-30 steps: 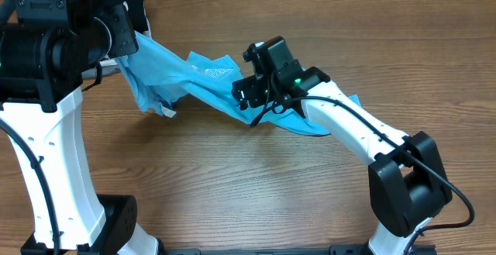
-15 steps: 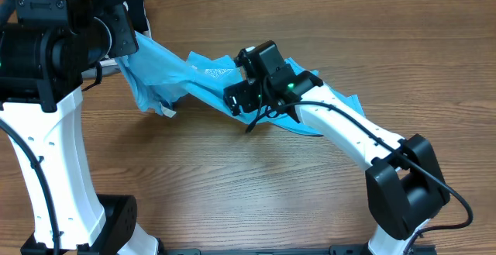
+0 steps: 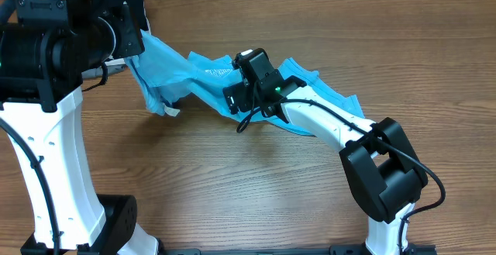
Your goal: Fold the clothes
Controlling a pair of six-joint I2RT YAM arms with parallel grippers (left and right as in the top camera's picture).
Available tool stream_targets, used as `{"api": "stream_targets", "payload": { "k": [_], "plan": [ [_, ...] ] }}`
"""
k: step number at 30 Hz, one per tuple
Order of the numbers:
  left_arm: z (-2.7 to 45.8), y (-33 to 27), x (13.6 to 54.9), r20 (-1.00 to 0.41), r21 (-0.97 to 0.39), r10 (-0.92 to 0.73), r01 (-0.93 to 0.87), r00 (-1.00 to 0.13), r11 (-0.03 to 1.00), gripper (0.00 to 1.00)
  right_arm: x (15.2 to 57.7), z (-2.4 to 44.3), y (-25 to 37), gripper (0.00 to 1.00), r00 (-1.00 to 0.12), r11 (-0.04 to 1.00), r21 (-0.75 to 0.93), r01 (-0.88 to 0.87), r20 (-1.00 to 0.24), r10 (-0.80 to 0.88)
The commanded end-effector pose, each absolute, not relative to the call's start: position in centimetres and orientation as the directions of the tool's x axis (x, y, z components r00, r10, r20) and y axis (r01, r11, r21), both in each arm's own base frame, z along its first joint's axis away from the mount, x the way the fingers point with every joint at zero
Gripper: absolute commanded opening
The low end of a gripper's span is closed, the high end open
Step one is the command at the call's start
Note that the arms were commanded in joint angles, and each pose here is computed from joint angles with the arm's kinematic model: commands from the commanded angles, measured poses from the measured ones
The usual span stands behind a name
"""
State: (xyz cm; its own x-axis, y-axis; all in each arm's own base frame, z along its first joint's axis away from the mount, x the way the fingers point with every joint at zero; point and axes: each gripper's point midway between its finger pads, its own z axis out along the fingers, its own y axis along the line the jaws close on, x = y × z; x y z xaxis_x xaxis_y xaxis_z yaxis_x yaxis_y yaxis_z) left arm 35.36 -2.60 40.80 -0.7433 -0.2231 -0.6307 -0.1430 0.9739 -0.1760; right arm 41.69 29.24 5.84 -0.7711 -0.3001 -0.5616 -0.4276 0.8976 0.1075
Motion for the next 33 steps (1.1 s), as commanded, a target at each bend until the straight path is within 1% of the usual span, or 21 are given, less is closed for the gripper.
{"api": "stream_targets", "payload": {
  "k": [1, 5, 7, 13, 21, 26, 30, 33],
  "plan": [
    [42.4, -2.7, 34.4, -0.667, -0.185, -0.211, -0.116, -0.714, 0.976, 0.06, 43.8, 6.8, 27.1, 0.95, -0.756, 0.933, 0.051, -0.356, -0.602, -0.256],
    [43.2, -2.6, 33.5, -0.687, -0.188, -0.212, -0.111, -0.695, 0.976, 0.06, 45.2, 7.1, 25.4, 0.89, -0.763, 0.953, 0.068, -0.296, -0.617, -0.193],
    [43.8, -2.5, 32.9, -0.7, -0.19, -0.21, -0.106, -0.683, 0.976, 0.06, 46.0, 7.2, 24.3, 0.88, -0.767, 0.962, 0.079, -0.262, -0.622, -0.158],
    [44.8, -2.4, 31.8, -0.722, -0.194, -0.212, -0.102, -0.659, 0.976, 0.07, 47.2, 7.4, 22.3, 0.81, -0.767, 0.974, 0.079, -0.213, -0.631, -0.117],
    [45.1, -2.4, 31.6, -0.727, -0.195, -0.212, -0.099, -0.653, 0.976, 0.07, 48.9, 8.8, 19.9, 0.81, -0.728, 0.994, -0.021, -0.107, -0.679, -0.093],
    [45.1, -2.4, 31.6, -0.728, -0.19, -0.205, -0.094, -0.654, 0.977, 0.07, 50.6, 11.4, 19.0, 0.8, -0.683, 0.997, -0.055, -0.047, -0.727, -0.072],
    [45.4, -2.2, 31.2, -0.739, -0.174, -0.192, -0.092, -0.646, 0.98, 0.07, 51.7, 12.7, 16.1, 0.81, -0.655, 0.993, -0.075, 0.088, -0.756, 0.001],
    [46.0, -1.4, 30.6, -0.758, -0.152, -0.195, -0.123, -0.622, 0.981, 0.07, 52.0, 12.6, 14.0, 0.81, -0.664, 0.988, -0.088, 0.128, -0.748, 0.02]
  ]
}}
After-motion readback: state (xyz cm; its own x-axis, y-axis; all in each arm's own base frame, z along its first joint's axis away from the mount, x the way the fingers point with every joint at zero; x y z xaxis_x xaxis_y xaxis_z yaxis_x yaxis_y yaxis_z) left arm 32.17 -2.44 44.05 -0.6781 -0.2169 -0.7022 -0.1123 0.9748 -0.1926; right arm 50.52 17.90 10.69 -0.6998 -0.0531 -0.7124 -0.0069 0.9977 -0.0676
